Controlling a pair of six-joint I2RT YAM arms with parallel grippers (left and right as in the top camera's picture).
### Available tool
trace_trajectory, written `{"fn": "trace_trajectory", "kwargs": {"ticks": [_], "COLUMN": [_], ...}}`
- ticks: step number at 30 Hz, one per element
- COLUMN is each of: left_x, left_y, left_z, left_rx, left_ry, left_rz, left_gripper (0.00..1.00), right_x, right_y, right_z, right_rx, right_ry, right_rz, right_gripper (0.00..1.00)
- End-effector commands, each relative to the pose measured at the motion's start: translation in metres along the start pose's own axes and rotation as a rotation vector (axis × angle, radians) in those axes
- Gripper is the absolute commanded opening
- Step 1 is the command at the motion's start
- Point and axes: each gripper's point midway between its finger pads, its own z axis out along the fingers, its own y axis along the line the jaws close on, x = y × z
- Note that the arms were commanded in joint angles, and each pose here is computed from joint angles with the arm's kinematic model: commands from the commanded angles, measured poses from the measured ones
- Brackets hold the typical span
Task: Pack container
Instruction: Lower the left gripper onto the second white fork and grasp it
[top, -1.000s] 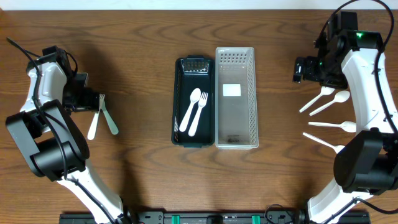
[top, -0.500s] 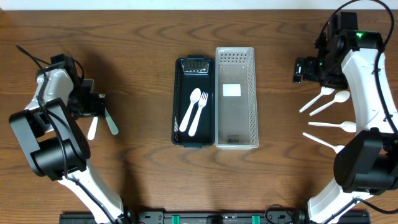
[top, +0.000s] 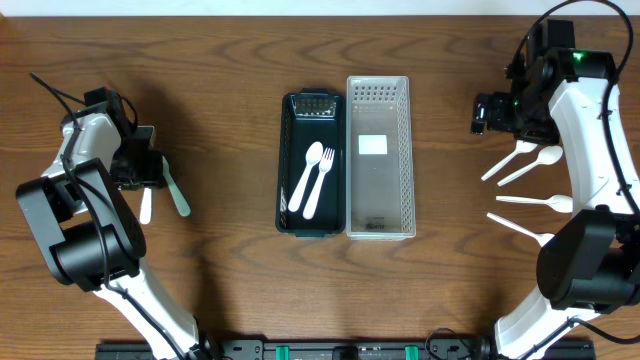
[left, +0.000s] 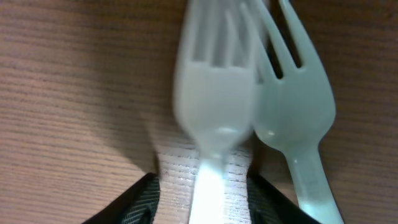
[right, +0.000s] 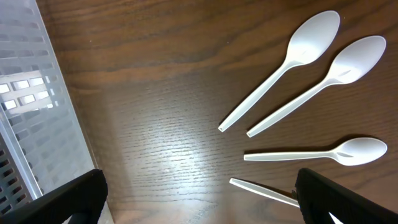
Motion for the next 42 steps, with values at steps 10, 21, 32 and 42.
{"fn": "trace_trajectory", "kwargs": {"ticks": [10,21,32,42], "left_x": [0.014,0.014,0.016,0.002], "left_y": [0.0,0.0,-0.001,0.001], "left_z": [0.014,0.014,0.014,-0.021], "left_rx": [-0.006,-0.006,-0.004,-0.032], "left_ry": [0.06,0.06,0.067,-0.023], "left_rz": [-0.001,-0.001,0.001,0.004], "left_gripper": [0.3,0.25,0.12,0.08], "right_x": [-0.003,-0.004,-0.004,-0.005], "right_y": [0.002,0.002,0.002,0.002], "right_z": [-0.009,-0.009,-0.009,-0.009], "right_rx": [-0.004,-0.004,-0.004,-0.005], "right_ry": [-0.03,-0.031,-0.03,-0.038], "right_rz": [-0.014,-0.014,-0.014,-0.014], "right_gripper": [0.99,0.99,0.99,0.99]}}
